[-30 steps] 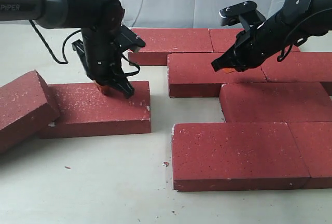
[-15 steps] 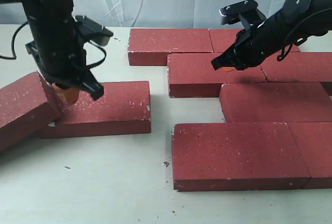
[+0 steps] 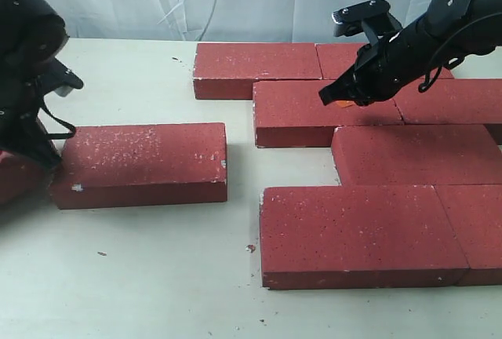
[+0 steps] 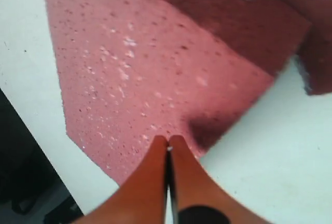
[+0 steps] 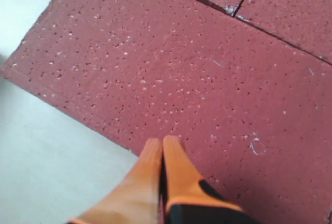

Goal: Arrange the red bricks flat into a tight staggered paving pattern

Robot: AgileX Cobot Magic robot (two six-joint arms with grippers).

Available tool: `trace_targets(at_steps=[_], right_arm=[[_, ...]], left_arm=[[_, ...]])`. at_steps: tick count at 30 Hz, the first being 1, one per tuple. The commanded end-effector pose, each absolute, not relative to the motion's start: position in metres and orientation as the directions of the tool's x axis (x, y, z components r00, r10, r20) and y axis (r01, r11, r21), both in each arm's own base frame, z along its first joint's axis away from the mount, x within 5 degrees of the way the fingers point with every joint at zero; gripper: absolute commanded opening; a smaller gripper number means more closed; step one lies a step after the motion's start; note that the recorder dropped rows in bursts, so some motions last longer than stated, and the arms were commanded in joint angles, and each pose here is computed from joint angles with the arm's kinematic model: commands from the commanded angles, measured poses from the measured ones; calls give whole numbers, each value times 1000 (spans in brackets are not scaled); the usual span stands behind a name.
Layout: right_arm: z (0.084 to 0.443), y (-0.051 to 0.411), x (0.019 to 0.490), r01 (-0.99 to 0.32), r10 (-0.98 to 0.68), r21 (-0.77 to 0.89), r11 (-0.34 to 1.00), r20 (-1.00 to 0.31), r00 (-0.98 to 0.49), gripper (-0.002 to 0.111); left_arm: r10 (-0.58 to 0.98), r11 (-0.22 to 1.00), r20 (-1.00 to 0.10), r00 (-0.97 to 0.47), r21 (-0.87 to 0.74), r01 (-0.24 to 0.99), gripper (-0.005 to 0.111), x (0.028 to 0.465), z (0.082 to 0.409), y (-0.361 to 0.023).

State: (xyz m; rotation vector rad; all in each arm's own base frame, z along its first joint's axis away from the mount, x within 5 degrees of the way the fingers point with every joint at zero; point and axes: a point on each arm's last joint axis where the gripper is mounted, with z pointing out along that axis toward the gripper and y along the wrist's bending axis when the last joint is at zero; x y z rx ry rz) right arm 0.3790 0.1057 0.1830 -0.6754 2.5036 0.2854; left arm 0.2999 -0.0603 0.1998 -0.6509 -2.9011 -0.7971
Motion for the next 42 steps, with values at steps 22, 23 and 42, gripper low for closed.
trace_targets(at_steps=[22,23,42], right_arm=[[183,106,379,-524,-414,56,850,-544,-730,-1],[183,106,379,-524,-414,56,850,-544,-730,-1],[182,106,378,-524,-414,60,850,-541,-732,-1]], left_arm=[[-450,869,148,-881,298,-394,0,219,209,125],[-459,868,137,-878,281,-410,0,218,207,125],[-445,891,-107,-889,-154,-428,0,251,164,99]])
